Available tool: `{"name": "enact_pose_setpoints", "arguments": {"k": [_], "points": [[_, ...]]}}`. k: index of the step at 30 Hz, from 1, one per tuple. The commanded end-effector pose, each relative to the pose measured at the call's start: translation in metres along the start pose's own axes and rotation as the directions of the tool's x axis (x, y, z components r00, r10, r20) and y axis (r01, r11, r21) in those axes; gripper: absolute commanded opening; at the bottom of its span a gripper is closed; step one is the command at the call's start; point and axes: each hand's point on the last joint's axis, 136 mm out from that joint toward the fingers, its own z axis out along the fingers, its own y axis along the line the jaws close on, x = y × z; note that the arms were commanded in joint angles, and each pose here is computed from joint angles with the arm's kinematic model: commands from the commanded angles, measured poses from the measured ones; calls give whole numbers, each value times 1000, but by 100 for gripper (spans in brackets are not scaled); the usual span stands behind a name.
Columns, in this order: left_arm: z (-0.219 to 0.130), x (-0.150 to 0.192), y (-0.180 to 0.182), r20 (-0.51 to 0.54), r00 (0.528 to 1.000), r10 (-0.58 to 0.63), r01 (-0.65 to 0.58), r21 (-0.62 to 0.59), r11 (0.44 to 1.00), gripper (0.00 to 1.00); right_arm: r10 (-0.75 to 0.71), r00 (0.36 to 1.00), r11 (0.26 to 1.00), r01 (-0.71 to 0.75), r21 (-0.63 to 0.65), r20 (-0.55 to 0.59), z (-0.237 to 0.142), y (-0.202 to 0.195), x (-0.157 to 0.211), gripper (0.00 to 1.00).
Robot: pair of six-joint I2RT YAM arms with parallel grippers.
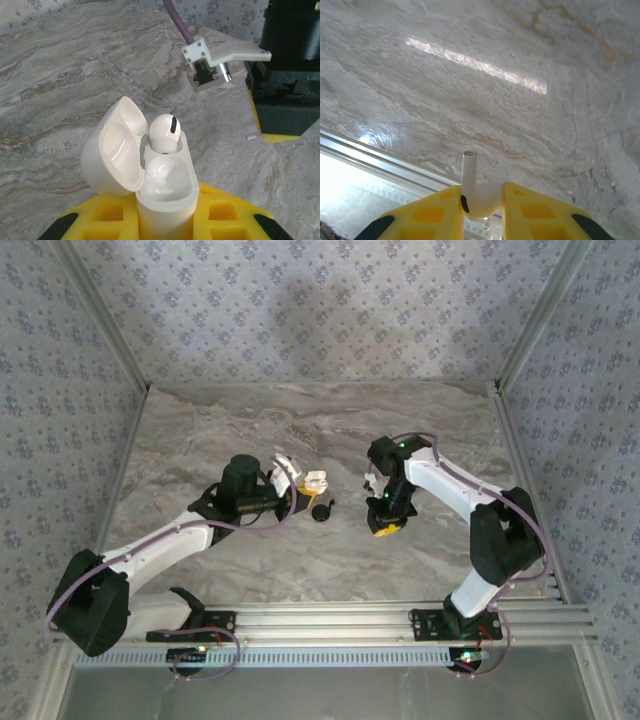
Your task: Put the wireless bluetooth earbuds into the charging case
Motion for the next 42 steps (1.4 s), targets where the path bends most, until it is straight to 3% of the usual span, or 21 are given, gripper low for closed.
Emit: {"name": "enact_pose_setpoints", "arguments": {"k": [1,5,7,11,17,21,24,29,33,37,42], "points": [[-11,-24,3,57,998,15,-13,-27,1000,12,-107,994,991,110,83,-38,3,2,4,24],[-17,-26,9,66,998,-6,10,-58,998,11,-419,908,884,415,215,-29,3,0,-16,25],[-22,-27,14,78,997,-18,24,-81,996,11,-508,861,835,494,243,-7,3,0,-28,25],[-36,-31,28,111,993,-44,60,-146,987,11,-708,705,676,663,320,36,4,5,-54,25],[-58,-33,49,149,985,-82,114,-220,969,11,-943,333,314,883,348,6,18,15,-44,27],[-69,-35,57,178,979,-97,141,-251,958,11,-988,37,-9,956,292,-148,35,9,-28,27],[-73,-36,60,189,977,-99,147,-258,955,11,-957,-126,-184,959,216,-260,51,0,-22,28],[-73,-35,62,197,975,-106,156,-259,953,11,-921,-250,-302,942,143,-298,70,-2,-22,28],[-72,-34,63,195,975,-110,159,-257,953,11,-909,-322,-352,933,74,-264,80,2,-16,28],[-72,-33,64,195,974,-111,160,-258,953,11,-907,-338,-356,934,25,-251,89,0,-14,30],[-71,-32,65,189,975,-114,162,-260,952,11,-911,-335,-357,932,55,-240,87,4,-21,36]]}}
